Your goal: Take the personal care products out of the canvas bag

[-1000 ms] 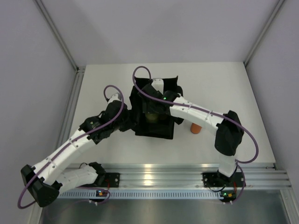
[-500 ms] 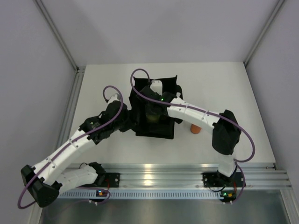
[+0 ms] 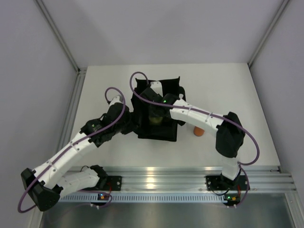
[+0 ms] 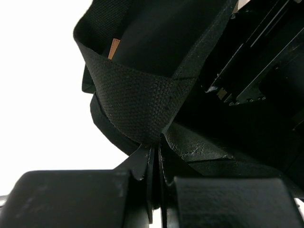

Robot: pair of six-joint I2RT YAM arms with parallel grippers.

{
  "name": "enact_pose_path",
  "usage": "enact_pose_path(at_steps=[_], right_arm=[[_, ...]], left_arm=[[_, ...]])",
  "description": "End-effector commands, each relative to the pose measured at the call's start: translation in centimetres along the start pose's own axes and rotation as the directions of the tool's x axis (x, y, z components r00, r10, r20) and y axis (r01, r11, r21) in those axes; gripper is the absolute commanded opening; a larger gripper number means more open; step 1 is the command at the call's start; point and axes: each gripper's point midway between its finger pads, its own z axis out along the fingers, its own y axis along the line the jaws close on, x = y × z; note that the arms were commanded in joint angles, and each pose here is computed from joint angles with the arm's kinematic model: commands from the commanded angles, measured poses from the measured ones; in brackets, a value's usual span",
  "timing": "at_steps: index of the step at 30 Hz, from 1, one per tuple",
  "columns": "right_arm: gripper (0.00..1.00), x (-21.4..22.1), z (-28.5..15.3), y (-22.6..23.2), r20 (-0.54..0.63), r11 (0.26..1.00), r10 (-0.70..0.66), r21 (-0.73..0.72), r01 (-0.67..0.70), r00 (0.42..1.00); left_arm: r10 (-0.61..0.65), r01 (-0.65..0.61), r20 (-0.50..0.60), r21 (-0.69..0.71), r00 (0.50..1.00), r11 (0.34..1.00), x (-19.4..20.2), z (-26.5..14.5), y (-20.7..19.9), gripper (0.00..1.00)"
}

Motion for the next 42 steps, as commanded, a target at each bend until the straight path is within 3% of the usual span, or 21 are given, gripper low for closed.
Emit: enact_pose_path(at_steps=[1,14,33,42], right_arm=[[0.00,-1.7,-2.3,1.4,0.043,0.994,-0.045,-0.099,0.049,0.998],[0.00,-6.9,-7.7,2.3,0.205,0.965,-0.067,-0.237,0.116,0.977],[0.00,-8.4,-11.2,2.4,0.291,0.916,-0.167,-0.308,0.258,0.942],[0.00,-10.7,-15.3,1.7,0.386,0.888,-0.176,-0.336,0.316,0.906]], left_arm=[[0.023,-0.024,-0.009,-0.032,1.000,0.999,0.4,0.6,0.9,0.00],[0.024,-0.024,-0.001,-0.038,1.000,0.999,0.3,0.6,1.0,0.00],[0.025,-0.025,-0.001,-0.040,1.000,0.999,0.2,0.7,0.8,0.00],[0.028,-0.028,0.000,-0.044,1.000,0.999,0.2,0.8,0.9,0.00]])
